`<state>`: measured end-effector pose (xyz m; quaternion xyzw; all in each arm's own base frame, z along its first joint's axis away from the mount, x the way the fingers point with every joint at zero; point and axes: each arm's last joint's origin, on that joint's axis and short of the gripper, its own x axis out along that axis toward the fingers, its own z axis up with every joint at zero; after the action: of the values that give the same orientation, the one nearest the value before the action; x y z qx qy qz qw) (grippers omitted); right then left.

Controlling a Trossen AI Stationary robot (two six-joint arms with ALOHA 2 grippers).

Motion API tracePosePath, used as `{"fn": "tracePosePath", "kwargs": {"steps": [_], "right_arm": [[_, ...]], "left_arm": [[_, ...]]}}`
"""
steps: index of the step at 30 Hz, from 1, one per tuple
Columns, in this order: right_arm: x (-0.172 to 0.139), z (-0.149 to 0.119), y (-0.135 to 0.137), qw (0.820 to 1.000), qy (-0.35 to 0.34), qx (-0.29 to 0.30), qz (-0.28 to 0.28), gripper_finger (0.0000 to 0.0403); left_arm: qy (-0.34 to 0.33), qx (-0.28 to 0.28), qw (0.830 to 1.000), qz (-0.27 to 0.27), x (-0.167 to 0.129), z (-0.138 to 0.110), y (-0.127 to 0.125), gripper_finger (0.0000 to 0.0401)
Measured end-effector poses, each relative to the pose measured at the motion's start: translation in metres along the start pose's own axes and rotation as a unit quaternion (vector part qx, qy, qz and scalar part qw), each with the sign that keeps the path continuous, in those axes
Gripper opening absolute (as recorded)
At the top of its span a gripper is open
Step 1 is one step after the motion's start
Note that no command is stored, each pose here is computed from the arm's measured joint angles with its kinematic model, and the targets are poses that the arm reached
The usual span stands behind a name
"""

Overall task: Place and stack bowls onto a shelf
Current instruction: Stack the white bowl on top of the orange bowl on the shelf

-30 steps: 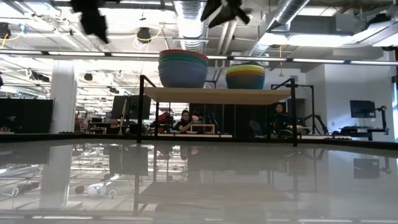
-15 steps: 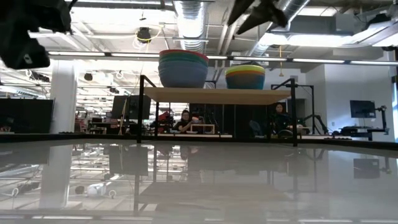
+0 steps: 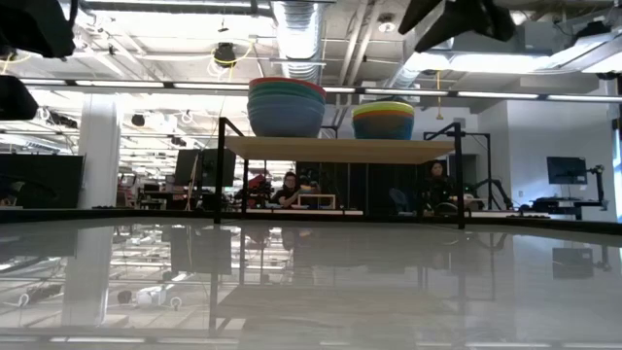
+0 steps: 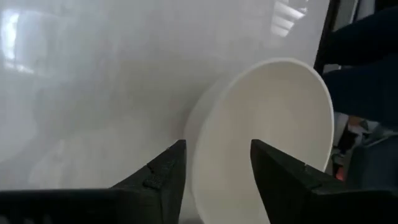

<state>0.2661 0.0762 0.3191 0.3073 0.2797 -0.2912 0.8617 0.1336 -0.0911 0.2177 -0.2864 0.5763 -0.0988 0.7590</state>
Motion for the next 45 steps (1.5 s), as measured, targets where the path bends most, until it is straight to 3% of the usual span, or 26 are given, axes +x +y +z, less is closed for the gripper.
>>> {"fn": "tracePosePath", "kwargs": {"steps": [5,10,14,20,25,33,40,45], "right_arm": [[0.001,-0.015,0.001,1.0,0.008,0.0,0.007,0.018],[0.004,-0.026,0.005,1.0,0.019,-0.008,0.007,0.018],[0.004,-0.029,0.012,0.999,0.019,0.0,0.027,0.018],[0.0,-0.035,0.014,0.998,0.038,-0.003,0.041,0.018],[-0.008,-0.044,0.019,0.997,0.051,-0.014,0.059,0.018],[-0.02,-0.065,0.022,0.993,0.081,-0.045,0.069,0.018],[-0.03,-0.08,0.02,0.989,0.109,-0.078,0.063,0.018],[-0.029,-0.095,0.025,0.986,0.123,-0.097,0.064,0.018]], "left_arm": [[0.005,-0.002,0.998,0.055,0.016,-0.005,-0.004,0.0184],[0.005,-0.037,0.992,0.122,0.033,-0.006,-0.001,0.0178],[0.003,-0.06,0.989,0.133,0.043,-0.002,-0.002,0.0134],[-0.025,-0.066,0.992,0.109,0.057,0.006,-0.009,0.0019],[-0.1,-0.079,0.986,0.104,0.058,0.018,-0.017,0.0002],[-0.26,-0.058,0.958,0.105,0.021,0.065,-0.046,0.0001],[-0.335,-0.017,0.937,0.094,-0.027,0.105,-0.068,0.0],[-0.374,-0.025,0.921,0.107,-0.048,0.118,-0.071,0.0]]}}
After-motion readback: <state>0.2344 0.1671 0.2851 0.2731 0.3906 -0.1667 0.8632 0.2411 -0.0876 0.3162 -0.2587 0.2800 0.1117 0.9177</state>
